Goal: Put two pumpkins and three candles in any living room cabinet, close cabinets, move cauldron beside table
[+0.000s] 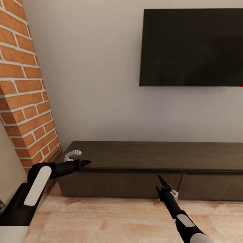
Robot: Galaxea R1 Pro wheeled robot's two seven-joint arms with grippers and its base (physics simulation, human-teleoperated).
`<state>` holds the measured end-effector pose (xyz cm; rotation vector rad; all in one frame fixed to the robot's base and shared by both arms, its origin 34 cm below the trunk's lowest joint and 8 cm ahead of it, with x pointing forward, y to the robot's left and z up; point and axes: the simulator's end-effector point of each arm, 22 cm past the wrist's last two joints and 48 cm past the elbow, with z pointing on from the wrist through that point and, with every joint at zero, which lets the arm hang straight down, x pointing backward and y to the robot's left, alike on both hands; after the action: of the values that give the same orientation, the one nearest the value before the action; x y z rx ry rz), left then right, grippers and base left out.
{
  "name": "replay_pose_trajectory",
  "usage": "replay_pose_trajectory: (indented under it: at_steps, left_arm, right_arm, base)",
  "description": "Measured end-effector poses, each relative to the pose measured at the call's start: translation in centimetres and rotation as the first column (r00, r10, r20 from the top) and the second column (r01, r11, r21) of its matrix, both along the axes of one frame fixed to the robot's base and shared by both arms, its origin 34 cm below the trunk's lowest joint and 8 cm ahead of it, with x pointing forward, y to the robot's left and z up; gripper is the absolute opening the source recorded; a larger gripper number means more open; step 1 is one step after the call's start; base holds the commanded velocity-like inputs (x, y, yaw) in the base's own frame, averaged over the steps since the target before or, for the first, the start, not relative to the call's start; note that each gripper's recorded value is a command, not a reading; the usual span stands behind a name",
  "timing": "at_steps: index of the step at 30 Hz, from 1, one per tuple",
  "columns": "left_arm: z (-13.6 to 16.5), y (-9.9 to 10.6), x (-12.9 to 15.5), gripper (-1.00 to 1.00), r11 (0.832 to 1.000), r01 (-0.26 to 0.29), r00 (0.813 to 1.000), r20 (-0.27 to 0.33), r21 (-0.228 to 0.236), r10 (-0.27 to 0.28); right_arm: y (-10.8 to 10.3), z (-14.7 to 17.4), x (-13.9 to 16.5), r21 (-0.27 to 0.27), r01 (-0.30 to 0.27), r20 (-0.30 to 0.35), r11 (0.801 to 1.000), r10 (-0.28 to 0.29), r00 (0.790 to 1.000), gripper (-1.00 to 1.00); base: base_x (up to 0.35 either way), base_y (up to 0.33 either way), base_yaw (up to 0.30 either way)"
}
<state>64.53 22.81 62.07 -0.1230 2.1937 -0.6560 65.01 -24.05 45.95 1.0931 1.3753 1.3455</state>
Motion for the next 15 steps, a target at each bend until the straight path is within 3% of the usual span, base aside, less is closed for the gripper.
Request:
replay_pose_trajectory:
  at_steps: [15]
  left_arm:
    - [-0.02, -0.02, -0.01, 1.0, 1.0, 0.0, 1.0, 0.0, 0.001, 0.0]
  right_arm:
    - [0.25, -0.1, -0.06, 0.013, -0.012, -0.007, 1.0, 0.012, 1.0, 1.0]
  base:
    - [0.108, 0.0, 0.0]
